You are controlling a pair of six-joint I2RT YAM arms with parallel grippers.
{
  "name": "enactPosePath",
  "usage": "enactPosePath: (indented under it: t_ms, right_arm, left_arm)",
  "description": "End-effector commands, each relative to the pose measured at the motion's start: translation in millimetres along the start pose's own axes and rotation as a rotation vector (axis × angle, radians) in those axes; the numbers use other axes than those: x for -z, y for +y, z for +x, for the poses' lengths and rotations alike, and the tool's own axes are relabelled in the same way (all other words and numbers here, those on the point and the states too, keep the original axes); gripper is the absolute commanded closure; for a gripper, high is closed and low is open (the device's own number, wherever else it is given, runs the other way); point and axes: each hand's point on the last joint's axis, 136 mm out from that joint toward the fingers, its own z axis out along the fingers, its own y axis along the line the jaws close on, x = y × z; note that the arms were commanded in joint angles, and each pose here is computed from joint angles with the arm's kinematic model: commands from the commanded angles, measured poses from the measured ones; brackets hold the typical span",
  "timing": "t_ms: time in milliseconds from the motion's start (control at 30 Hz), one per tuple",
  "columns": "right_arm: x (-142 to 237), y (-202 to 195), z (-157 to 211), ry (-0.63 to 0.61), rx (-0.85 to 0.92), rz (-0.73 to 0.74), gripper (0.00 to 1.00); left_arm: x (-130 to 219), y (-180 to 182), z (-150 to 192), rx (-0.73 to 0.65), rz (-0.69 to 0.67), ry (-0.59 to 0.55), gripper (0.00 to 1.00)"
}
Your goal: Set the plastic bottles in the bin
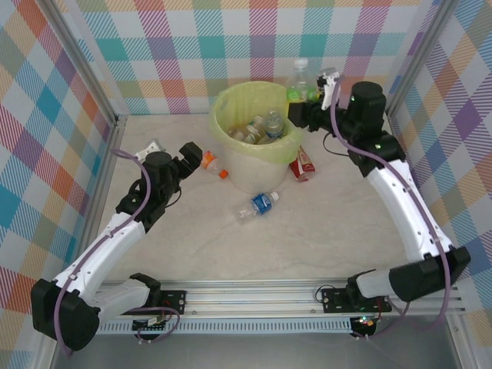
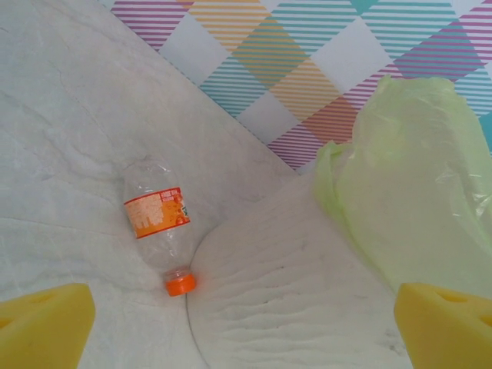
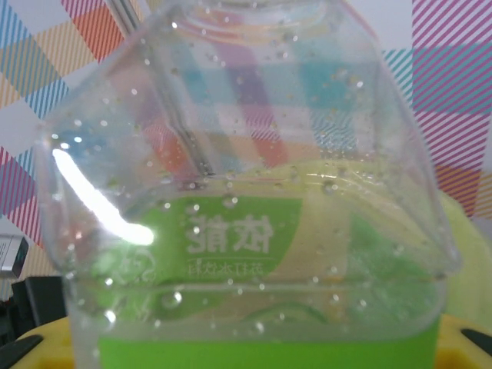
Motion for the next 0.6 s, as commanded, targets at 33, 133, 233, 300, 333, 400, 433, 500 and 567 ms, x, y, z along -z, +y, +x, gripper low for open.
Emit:
enactPosePath:
  t_ms: [33,133,233,300,333,400,433,500,567]
  right_arm:
    - [-29.3,3.4,2.7,0.046,-0.14,-0.04,0.67]
    - [-53.7,3.5,5.9,0.065,-0.164,-0.045,0.65]
    - [-78.4,4.1,14.8,0.105,-0.175,-0.021,0.59]
    - [-93.4,7.6,21.5,0.129,-0.18,-0.025,0.5]
    - [-98.5,11.0,23.9,0.139,-0.177,-0.036,0.44]
    - [-105.9,18.2,27.5,0.159,-0.151,-0.054,0.34]
    - [-107.4,19.1,28.6,0.164,-0.142,-0.052,0.3]
    - [-105.5,18.7,26.7,0.158,-0.133,-0.037,0.23]
    - [-100.3,19.1,24.4,0.148,-0.119,-0.029,0.18]
  left_arm:
    - [3.8,13.6,3.0,0.029,-0.027,0.009,0.0]
    - [3.2,17.5,6.7,0.034,-0.036,0.026,0.0]
    - [1.5,21.3,11.4,0.029,-0.049,0.046,0.0]
    - [0.4,25.7,14.1,0.026,-0.065,0.058,0.0]
    - [-0.6,27.5,15.6,0.027,-0.071,0.065,0.0]
    - [-2.3,29.7,16.8,0.027,-0.077,0.075,0.0]
    - [-2.9,30.9,17.2,0.028,-0.079,0.08,0.0]
    - [-5.9,34.5,17.7,0.03,-0.091,0.088,0.0]
    - [-8.8,38.1,17.6,0.035,-0.104,0.092,0.0]
